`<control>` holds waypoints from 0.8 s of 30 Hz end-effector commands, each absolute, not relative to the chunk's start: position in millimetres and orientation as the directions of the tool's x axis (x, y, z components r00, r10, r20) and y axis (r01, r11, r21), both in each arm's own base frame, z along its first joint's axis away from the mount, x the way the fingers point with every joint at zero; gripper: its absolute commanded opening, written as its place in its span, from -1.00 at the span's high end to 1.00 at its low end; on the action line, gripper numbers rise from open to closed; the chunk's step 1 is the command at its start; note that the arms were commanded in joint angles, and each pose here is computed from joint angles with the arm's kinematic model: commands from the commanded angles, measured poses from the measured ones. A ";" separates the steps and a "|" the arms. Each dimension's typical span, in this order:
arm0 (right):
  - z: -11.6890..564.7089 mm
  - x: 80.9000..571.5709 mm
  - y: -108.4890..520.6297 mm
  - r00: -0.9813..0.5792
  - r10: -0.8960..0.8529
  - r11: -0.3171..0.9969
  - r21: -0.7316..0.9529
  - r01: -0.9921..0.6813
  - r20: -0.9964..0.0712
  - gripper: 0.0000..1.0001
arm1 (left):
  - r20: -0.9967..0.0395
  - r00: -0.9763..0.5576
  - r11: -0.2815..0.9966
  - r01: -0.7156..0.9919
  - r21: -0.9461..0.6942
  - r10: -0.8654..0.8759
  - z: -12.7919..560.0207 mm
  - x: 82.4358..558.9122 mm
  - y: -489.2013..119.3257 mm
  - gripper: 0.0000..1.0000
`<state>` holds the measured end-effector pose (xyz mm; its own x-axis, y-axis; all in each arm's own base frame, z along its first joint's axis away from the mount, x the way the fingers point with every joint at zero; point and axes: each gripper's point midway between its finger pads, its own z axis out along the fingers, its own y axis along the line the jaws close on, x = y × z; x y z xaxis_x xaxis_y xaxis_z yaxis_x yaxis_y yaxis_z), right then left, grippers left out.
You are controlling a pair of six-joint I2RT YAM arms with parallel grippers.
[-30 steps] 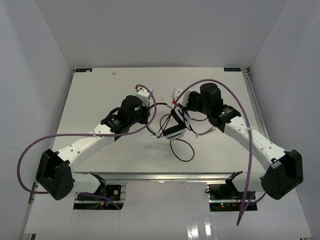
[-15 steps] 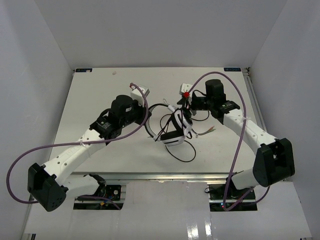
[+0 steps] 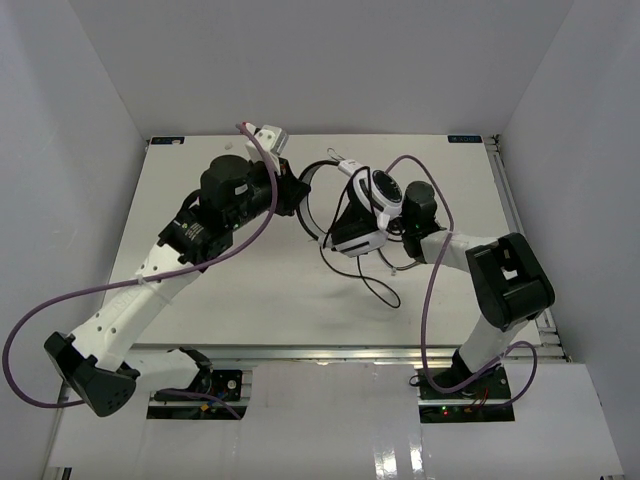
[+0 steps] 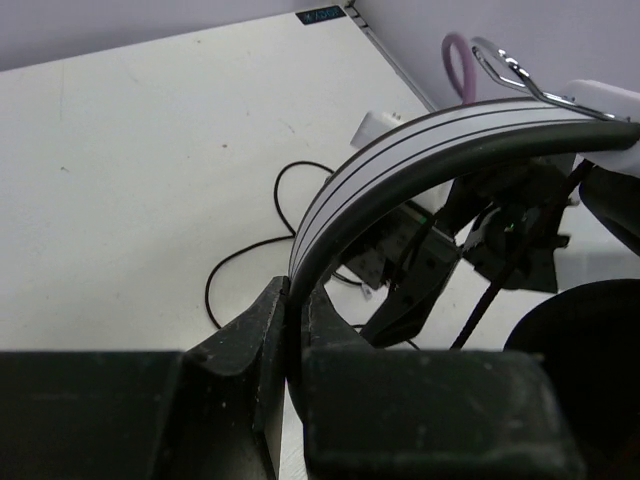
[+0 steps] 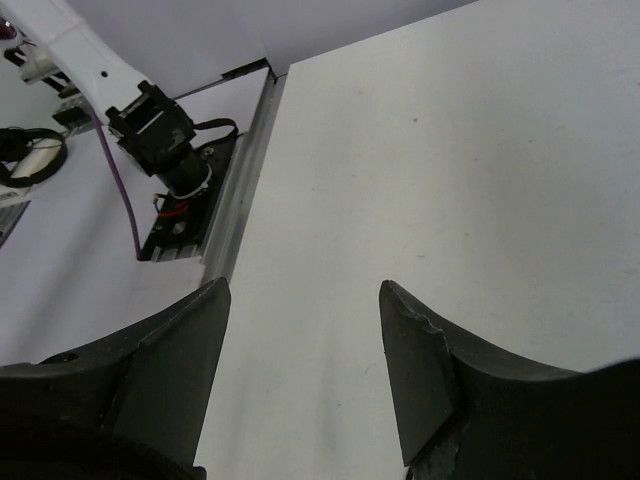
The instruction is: Wrap the headphones
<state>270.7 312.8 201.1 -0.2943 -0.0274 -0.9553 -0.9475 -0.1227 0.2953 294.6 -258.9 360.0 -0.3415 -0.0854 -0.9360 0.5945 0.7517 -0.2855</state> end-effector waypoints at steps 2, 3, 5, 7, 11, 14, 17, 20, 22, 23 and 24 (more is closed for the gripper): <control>229.3 241.0 313.9 -0.257 0.048 -0.214 0.242 -0.946 -0.965 -0.33 | -0.938 -0.248 0.789 0.513 -0.340 -0.243 415.8 312.5 -247.7 1.00; 223.1 243.2 314.3 -0.259 0.034 -0.187 0.249 -0.950 -0.965 -0.33 | -0.938 -0.242 0.792 0.507 -0.341 -0.250 418.6 314.8 -247.3 1.00; 214.5 251.2 317.5 -0.248 0.008 -0.120 0.245 -0.962 -0.969 -0.31 | -0.935 -0.226 0.801 0.485 -0.351 -0.273 424.7 319.3 -244.7 1.00; 200.1 250.8 320.5 -0.261 -0.039 -0.100 0.263 -0.959 -0.965 -0.28 | -0.926 -0.208 0.807 0.455 -0.376 -0.314 432.5 324.3 -241.0 1.00; 189.0 220.1 319.8 -0.308 -0.035 -0.167 0.310 -0.936 -0.951 -0.19 | -0.897 -0.150 0.829 0.344 -0.441 -0.415 456.9 338.3 -223.0 1.00; 182.8 207.8 318.5 -0.298 -0.040 -0.175 0.300 -0.938 -0.954 -0.13 | -0.866 -0.070 0.837 0.231 -0.496 -0.495 479.7 348.8 -197.2 1.00; 180.9 207.3 317.0 -0.284 -0.044 -0.146 0.287 -0.947 -0.958 -0.02 | -0.812 0.007 0.806 0.124 -0.579 -0.584 491.0 358.4 -172.3 1.00; 181.3 206.2 316.0 -0.263 -0.050 -0.126 0.267 -0.956 -0.964 0.11 | -0.770 0.043 0.771 0.048 -0.635 -0.637 485.6 373.7 -155.6 1.00; 184.7 203.6 314.4 -0.249 -0.052 -0.118 0.253 -0.960 -0.967 0.18 | -0.752 0.056 0.754 0.017 -0.657 -0.657 483.4 382.2 -147.2 1.00; 185.4 202.9 314.0 -0.241 -0.053 -0.113 0.245 -0.963 -0.969 0.24 | -0.745 0.060 0.746 -0.003 -0.666 -0.665 480.0 387.6 -143.2 1.00; 186.6 201.1 313.8 -0.231 -0.052 -0.117 0.236 -0.965 -0.971 0.32 | -0.738 0.066 0.739 -0.018 -0.674 -0.672 477.8 392.1 -138.1 1.00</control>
